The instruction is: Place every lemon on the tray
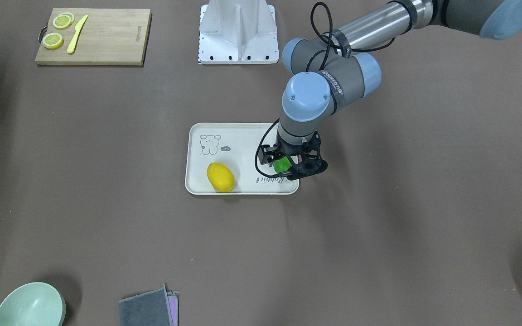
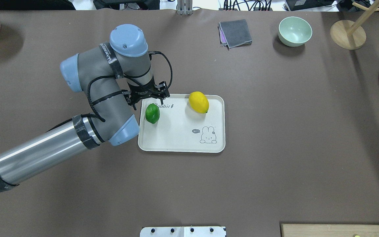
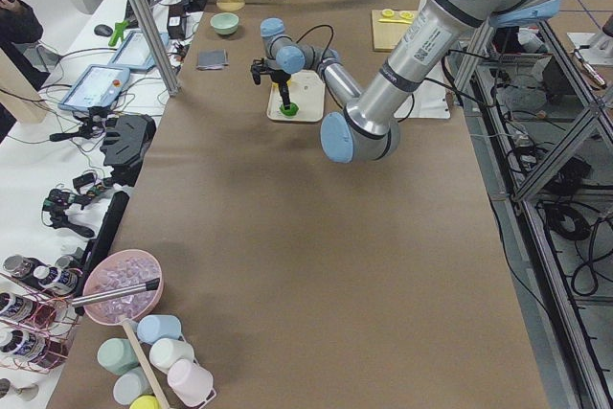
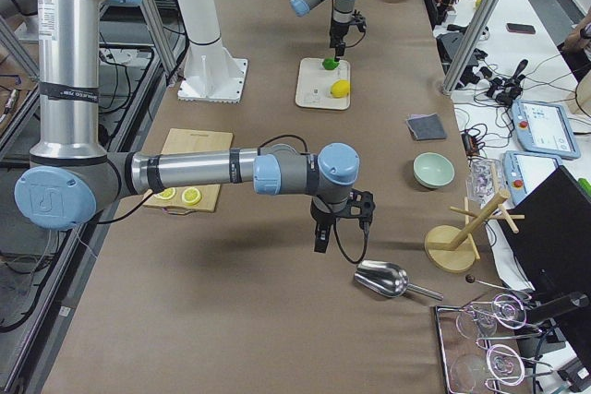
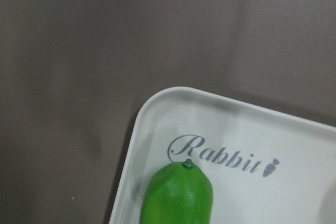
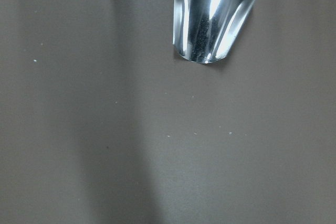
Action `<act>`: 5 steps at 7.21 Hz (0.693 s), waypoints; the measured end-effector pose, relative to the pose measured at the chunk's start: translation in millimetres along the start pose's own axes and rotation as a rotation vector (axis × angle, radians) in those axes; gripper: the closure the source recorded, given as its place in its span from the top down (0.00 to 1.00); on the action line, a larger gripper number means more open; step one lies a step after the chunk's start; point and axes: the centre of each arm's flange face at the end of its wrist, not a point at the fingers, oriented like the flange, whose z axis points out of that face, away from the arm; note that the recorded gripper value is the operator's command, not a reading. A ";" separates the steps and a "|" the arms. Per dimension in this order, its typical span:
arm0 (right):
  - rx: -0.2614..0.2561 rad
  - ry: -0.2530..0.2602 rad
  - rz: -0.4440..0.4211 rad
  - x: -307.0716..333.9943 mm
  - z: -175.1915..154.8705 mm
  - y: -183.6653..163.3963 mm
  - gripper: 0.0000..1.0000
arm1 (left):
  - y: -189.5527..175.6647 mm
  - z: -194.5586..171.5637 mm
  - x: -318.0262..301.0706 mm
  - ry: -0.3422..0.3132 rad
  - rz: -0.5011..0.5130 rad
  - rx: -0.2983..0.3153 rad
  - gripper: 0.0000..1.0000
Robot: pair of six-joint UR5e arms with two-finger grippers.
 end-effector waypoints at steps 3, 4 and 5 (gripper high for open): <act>-0.023 -0.003 0.033 30.1 -7.1 -4.0 0.99 | -111.1 -43.5 -174.9 -0.019 0.106 0.014 0.97; -0.029 0.004 0.033 36.1 -16.1 -7.8 0.99 | -138.3 -55.7 -239.3 -0.029 0.138 0.010 0.97; -0.024 0.010 0.030 38.4 -26.1 -12.2 0.99 | -158.4 -66.1 -308.2 -0.041 0.167 -0.001 0.97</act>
